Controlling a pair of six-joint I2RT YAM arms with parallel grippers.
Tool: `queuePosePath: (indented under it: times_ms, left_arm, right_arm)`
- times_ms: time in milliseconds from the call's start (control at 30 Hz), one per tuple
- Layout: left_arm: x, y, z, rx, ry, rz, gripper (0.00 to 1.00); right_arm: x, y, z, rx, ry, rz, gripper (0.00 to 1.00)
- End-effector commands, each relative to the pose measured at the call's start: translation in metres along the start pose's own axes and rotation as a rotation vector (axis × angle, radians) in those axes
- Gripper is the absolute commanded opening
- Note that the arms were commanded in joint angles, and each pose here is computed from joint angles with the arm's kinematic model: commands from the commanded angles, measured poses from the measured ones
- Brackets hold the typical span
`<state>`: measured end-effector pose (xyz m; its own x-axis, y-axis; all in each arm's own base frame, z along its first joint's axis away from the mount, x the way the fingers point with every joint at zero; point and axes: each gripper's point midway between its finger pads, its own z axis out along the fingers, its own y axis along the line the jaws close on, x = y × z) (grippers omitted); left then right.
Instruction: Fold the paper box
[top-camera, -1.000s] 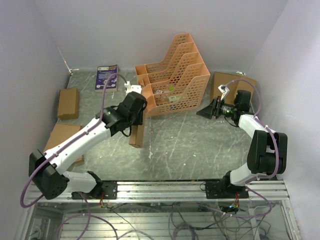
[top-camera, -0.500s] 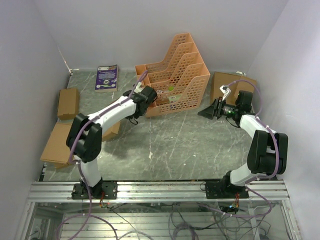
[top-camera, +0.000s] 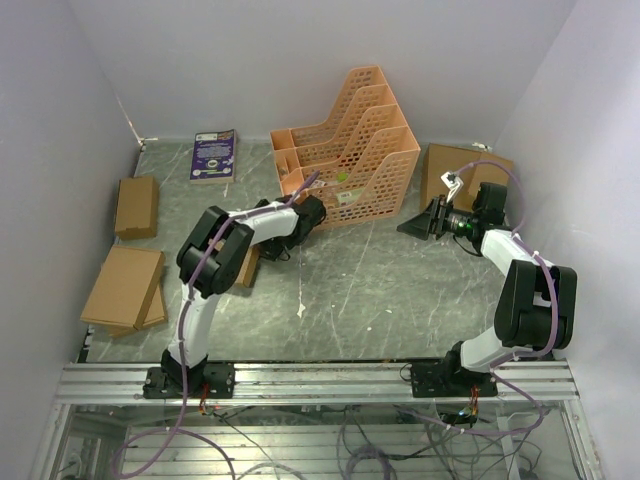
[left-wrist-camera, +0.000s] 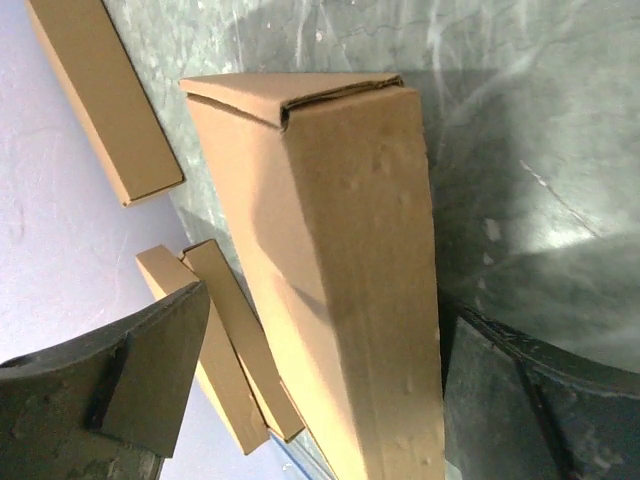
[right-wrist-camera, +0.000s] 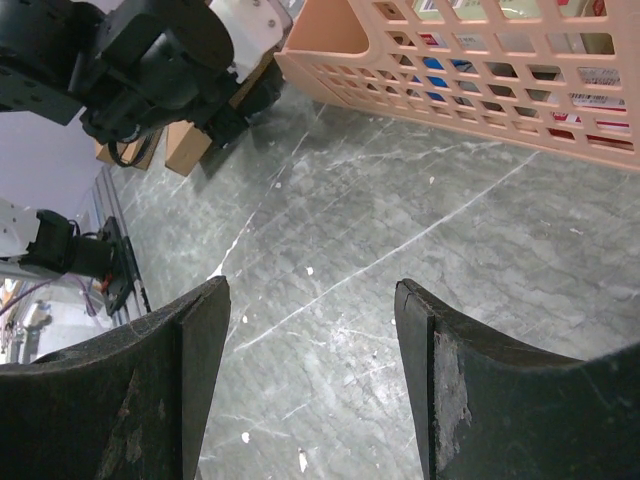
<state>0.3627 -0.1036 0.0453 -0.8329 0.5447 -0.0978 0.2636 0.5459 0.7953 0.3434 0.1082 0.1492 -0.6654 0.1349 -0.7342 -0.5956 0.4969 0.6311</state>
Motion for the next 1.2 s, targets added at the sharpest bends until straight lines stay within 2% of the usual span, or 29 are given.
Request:
queuePosePath:
  times_ms: [0,133,300,433,467,533,600,667,700,733,800,867,933,1000,1167]
  left_arm:
    - [-0.012,-0.017,-0.028,0.145,-0.107,-0.034,0.99]
    - [-0.010,-0.032,-0.054,0.303,-0.182,-0.050,1.00]
    - [0.013,-0.041,-0.055,0.353,-0.151,-0.031,1.00]
    - [0.005,-0.031,-0.078,0.523,-0.245,-0.152,0.99]
    - [0.002,-0.023,-0.083,0.581,-0.273,-0.206,0.97]
    - [-0.006,0.000,-0.086,0.685,-0.333,-0.341,0.94]
    - [-0.012,0.029,-0.086,0.787,-0.398,-0.495,0.84]
    - [-0.007,0.063,-0.062,0.840,-0.408,-0.681,0.74]
    - [-0.003,0.076,-0.051,0.865,-0.411,-0.773,0.59]
    - [0.004,0.091,-0.034,0.876,-0.404,-0.872,0.49]
    - [0.022,0.111,0.002,0.889,-0.379,-1.048,0.46]
    - [0.037,0.123,0.034,0.871,-0.323,-1.160,0.46]
    - [0.046,0.124,0.056,0.854,-0.252,-1.206,0.45]
    - [0.049,0.120,0.073,0.831,-0.186,-1.207,0.44]
    - [0.065,0.104,0.106,0.753,-0.023,-1.150,0.33]
  right_arm:
    - [-0.007,0.004,-0.004,-0.014,-0.015,-0.029,0.66]
    - [-0.007,0.005,-0.004,-0.016,-0.016,-0.025,0.66]
    - [-0.007,0.006,-0.004,-0.015,-0.020,-0.023,0.66]
    - [-0.006,0.009,-0.005,-0.020,-0.018,-0.042,0.65]
    - [-0.005,0.013,-0.004,-0.034,-0.012,-0.061,0.62]
    - [-0.001,0.022,0.004,-0.038,0.022,-0.151,0.47]
    - [0.008,0.034,0.019,-0.051,0.069,-0.225,0.24]
    - [0.026,0.058,0.044,-0.101,0.138,-0.307,0.03]
    - [0.036,0.067,0.056,-0.113,0.172,-0.345,0.00]
    - [0.046,0.073,0.068,-0.116,0.205,-0.377,0.00]
    - [0.066,0.080,0.093,-0.091,0.270,-0.428,0.00]
    - [0.084,0.085,0.123,-0.052,0.340,-0.456,0.00]
    - [0.102,0.096,0.152,-0.031,0.402,-0.487,0.00]
    - [0.103,0.103,0.185,0.021,0.403,-0.478,0.00]
    - [0.109,0.103,0.258,0.219,0.400,-0.297,0.00]
